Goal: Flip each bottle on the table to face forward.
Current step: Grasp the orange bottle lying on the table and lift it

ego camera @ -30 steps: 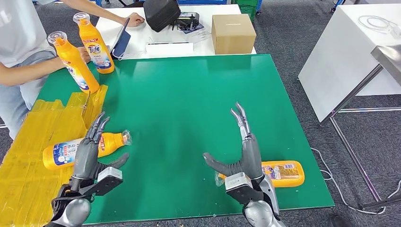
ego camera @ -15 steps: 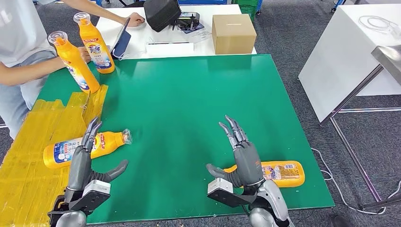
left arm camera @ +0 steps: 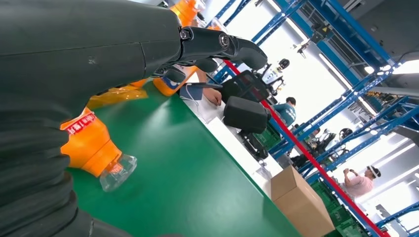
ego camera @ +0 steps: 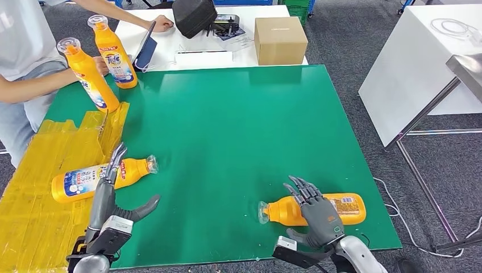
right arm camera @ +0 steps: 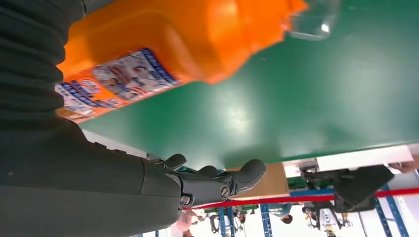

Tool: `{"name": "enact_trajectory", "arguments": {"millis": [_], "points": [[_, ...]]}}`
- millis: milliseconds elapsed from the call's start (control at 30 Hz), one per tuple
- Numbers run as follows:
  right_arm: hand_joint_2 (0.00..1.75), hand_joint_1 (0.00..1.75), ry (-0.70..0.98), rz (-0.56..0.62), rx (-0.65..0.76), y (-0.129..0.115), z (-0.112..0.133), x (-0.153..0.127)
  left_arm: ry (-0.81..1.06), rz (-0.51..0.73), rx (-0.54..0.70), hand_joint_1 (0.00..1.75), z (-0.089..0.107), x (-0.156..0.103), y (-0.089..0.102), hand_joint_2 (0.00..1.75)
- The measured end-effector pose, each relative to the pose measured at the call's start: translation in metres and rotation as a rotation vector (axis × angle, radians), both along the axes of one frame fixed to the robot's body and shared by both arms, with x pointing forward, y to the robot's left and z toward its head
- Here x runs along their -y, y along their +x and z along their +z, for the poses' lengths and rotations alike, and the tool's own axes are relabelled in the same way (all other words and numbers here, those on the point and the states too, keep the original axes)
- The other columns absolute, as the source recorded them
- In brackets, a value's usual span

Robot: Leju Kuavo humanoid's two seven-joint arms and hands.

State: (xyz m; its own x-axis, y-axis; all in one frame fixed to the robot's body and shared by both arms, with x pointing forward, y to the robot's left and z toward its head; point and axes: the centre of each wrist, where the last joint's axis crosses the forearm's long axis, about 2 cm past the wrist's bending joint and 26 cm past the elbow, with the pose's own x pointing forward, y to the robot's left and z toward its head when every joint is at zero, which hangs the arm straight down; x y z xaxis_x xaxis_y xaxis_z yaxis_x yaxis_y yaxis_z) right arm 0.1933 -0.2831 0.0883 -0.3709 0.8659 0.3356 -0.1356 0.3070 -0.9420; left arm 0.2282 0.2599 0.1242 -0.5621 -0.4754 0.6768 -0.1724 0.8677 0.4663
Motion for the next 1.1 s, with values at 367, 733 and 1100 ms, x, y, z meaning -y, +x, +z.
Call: {"name": "enact_trajectory", "arguments": {"millis": [367,733,1100], "points": [[1.75,0.00,-0.233,-0.186,0.001,0.004,-0.005,0.026,-0.034,0.001,-0.003,0.00,0.001,0.006,0.002,1.75],[1.75,0.00,-0.327,-0.244,0.014,0.007,-0.009,0.033,-0.046,-0.001,-0.014,0.00,0.001,0.009,0.002,1.75],[1.75,0.10,-0.413,-0.258,-0.079,0.017,-0.016,0.041,-0.049,0.002,-0.021,0.00,0.002,0.010,0.003,1.75]]}}
